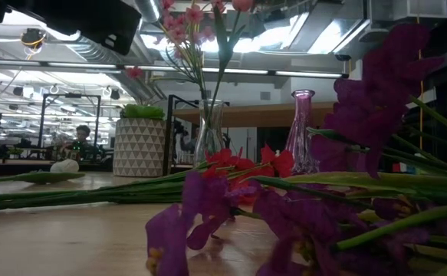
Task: Pick and place flowers into a vace then onto a shelf
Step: Put the purple flowers into the transparent vase
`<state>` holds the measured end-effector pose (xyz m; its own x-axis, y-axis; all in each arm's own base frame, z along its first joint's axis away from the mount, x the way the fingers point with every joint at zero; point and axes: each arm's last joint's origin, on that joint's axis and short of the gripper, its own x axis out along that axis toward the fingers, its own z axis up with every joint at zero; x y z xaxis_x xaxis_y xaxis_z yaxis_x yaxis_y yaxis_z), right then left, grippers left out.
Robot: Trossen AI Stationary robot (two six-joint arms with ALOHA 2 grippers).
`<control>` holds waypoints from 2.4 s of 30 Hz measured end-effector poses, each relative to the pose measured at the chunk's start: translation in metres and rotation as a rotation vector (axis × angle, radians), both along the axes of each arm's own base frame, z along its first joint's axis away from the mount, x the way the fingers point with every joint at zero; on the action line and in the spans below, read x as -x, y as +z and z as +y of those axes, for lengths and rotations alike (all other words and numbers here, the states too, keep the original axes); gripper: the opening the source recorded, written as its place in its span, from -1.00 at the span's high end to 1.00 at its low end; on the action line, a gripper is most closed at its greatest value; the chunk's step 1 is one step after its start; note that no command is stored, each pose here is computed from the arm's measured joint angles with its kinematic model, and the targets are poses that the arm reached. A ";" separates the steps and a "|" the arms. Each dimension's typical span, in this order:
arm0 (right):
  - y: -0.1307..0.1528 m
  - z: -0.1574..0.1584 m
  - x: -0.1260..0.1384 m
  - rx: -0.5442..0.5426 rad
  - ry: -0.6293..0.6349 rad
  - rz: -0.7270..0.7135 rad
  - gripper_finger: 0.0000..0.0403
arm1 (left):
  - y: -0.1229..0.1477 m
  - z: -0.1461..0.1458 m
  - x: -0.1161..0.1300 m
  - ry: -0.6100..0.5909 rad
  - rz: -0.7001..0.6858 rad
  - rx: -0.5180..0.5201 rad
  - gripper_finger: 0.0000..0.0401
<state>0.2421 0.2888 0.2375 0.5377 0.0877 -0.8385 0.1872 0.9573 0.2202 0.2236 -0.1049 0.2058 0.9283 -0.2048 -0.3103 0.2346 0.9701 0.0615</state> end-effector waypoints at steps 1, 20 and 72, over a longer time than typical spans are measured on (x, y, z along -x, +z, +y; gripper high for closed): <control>-0.003 0.002 -0.001 0.005 0.006 0.008 1.00 | 0.000 0.000 0.000 0.003 0.000 -0.001 0.99; -0.022 0.002 -0.016 0.063 0.017 0.031 0.86 | 0.000 0.000 0.000 0.007 0.000 -0.002 0.98; -0.107 0.012 -0.032 0.169 -0.005 0.191 0.16 | 0.000 0.000 0.000 0.022 0.011 0.046 0.99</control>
